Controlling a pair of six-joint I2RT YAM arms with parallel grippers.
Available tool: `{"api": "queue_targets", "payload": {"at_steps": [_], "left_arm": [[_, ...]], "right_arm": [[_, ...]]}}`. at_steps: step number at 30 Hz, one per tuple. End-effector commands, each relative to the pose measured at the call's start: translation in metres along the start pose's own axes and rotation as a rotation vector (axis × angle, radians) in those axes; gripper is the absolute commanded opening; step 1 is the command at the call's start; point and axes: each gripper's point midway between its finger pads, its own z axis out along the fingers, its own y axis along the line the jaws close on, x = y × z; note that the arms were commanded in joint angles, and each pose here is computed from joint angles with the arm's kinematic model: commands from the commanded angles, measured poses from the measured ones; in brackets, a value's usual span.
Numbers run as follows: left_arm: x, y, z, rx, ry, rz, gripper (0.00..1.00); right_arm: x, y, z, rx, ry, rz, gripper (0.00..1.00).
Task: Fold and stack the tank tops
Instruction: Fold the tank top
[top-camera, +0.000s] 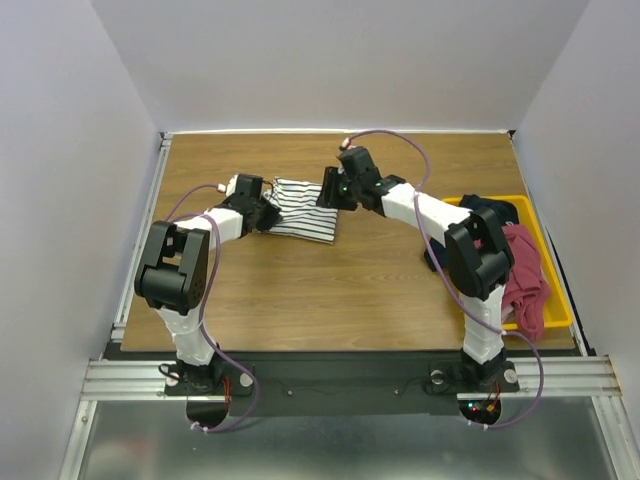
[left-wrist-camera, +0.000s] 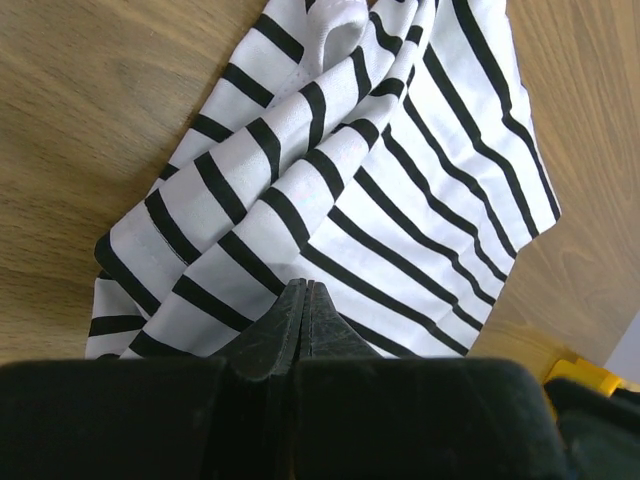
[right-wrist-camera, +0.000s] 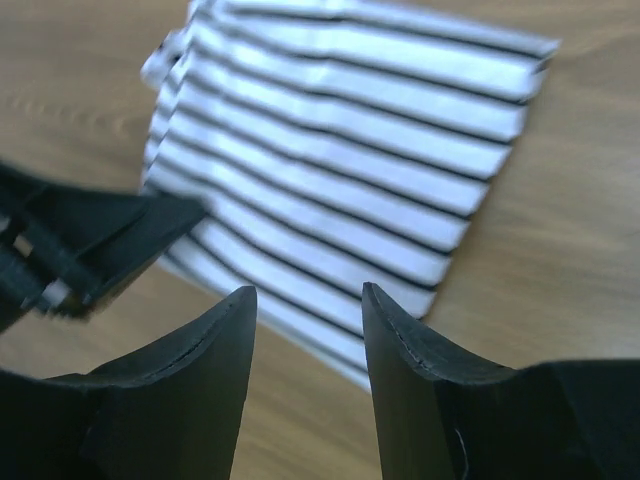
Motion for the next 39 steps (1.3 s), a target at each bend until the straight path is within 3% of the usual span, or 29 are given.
{"api": "queue_targets", "payload": {"at_steps": [1,10,14,20,25,29,35,39], "left_arm": [[-0.006,-0.016,-0.01,0.054,-0.019,0.019,0.0],[0.002,0.001,-0.006,0.015,0.005,0.004,0.01],[0.008,0.007,-0.003,0.021,0.026,-0.01,0.02],[0.008,0.01,-0.007,0.029,0.021,-0.006,0.11],[-0.001,0.008,-0.017,0.049,0.006,-0.02,0.15],[0.001,0.008,-0.022,0.077,0.019,-0.043,0.17],[0.026,0.003,-0.029,0.125,0.077,-0.06,0.17],[0.047,-0.008,-0.038,0.159,0.102,-0.043,0.2]], "right_arm": [[0.024,0.014,-0.001,-0.008,0.02,-0.038,0.52],[0.087,-0.023,0.015,0.078,0.147,-0.008,0.51],[0.092,-0.035,0.016,0.106,0.155,0.0,0.51],[0.094,-0.041,0.02,0.115,0.164,0.007,0.51],[0.077,-0.052,0.028,0.125,0.142,0.009,0.52],[0.039,-0.041,0.046,0.087,0.113,-0.008,0.52],[0.028,-0.033,0.09,0.06,0.142,-0.05,0.54],[-0.003,-0.009,0.114,-0.021,0.078,-0.106,0.59]]}}
